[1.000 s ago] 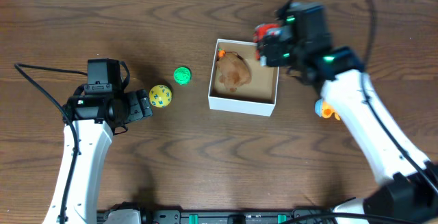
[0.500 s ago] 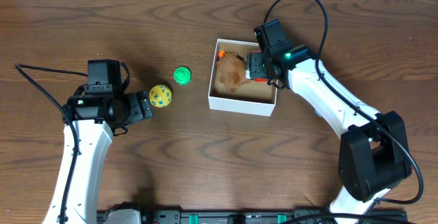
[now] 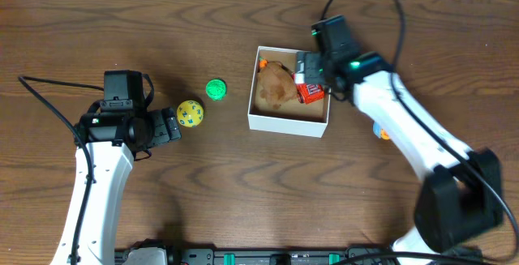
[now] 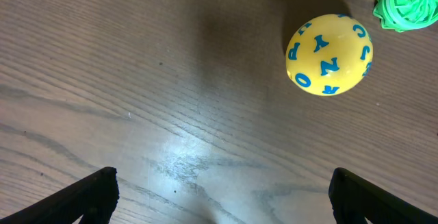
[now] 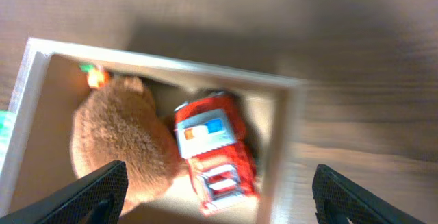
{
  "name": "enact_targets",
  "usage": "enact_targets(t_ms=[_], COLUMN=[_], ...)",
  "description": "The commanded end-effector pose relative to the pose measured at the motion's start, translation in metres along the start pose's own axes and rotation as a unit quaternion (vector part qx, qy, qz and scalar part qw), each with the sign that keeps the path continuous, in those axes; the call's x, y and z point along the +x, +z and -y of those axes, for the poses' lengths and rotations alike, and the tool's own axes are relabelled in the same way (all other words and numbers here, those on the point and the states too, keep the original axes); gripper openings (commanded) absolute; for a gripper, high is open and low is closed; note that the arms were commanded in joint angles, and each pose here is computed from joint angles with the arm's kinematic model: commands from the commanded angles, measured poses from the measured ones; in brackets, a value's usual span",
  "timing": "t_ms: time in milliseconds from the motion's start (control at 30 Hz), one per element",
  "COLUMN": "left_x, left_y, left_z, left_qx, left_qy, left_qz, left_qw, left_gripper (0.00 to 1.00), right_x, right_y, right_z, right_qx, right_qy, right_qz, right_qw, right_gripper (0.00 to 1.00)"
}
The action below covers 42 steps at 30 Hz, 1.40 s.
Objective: Pack container
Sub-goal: 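Place the fire truck into the box beside the bear, then grasp the yellow rubber duck with the right gripper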
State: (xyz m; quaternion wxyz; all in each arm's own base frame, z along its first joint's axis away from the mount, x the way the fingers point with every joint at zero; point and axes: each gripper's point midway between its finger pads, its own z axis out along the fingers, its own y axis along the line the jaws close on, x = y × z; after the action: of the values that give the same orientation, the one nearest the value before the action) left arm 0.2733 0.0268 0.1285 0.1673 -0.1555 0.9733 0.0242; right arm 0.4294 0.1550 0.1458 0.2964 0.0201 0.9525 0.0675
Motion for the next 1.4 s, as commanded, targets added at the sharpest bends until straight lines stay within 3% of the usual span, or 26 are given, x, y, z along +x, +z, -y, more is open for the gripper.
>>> enact_targets(t_ms=[0, 133, 300, 600, 900, 1033, 1100, 1300, 1367], left_x=[0.000, -0.001, -0.002, -0.005, -0.005, -0.005, -0.005, -0.003, -0.003], left_y=[0.000, 0.000, 0.000, 0.000, 0.000, 0.000, 0.000, 0.000, 0.000], left_z=[-0.002, -0.002, -0.002, -0.001, -0.001, -0.001, -0.001, -0.001, -0.001], left_qx=[-0.004, -0.003, -0.003, -0.001, -0.001, -0.001, -0.001, -0.002, -0.002], left_qy=[-0.009, -0.009, -0.009, -0.010, -0.010, -0.010, -0.010, -0.009, -0.009], left_qz=[-0.003, -0.002, 0.000, 0.007, 0.007, 0.007, 0.006, 0.002, 0.003], left_qw=[1.000, 1.000, 1.000, 1.000, 1.000, 1.000, 1.000, 1.000, 1.000], left_gripper=[0.98, 0.98, 0.98, 0.98, 0.98, 0.98, 0.98, 0.98, 0.98], right_x=[-0.035, -0.031, 0.011, 0.089, 0.136, 0.142, 0.146, 0.140, 0.131], right_y=[-0.054, -0.078, -0.071, -0.019, 0.015, 0.025, 0.028, 0.028, 0.026], right_z=[0.040, 0.101, 0.159, 0.175, 0.182, 0.184, 0.186, 0.186, 0.183], right_qx=[0.020, 0.067, 0.098, 0.106, 0.110, 0.108, 0.110, 0.109, 0.103], right_qy=[0.024, 0.075, 0.140, 0.163, 0.183, 0.186, 0.191, 0.189, 0.184], right_qz=[0.062, 0.047, -0.046, -0.139, -0.138, -0.123, -0.121, -0.114, -0.105], right_qw=[0.998, 0.994, 0.984, 0.971, 0.967, 0.969, 0.968, 0.969, 0.972], right_gripper=[0.87, 0.86, 0.88, 0.86, 0.77, 0.61, 0.59, 0.10, 0.03])
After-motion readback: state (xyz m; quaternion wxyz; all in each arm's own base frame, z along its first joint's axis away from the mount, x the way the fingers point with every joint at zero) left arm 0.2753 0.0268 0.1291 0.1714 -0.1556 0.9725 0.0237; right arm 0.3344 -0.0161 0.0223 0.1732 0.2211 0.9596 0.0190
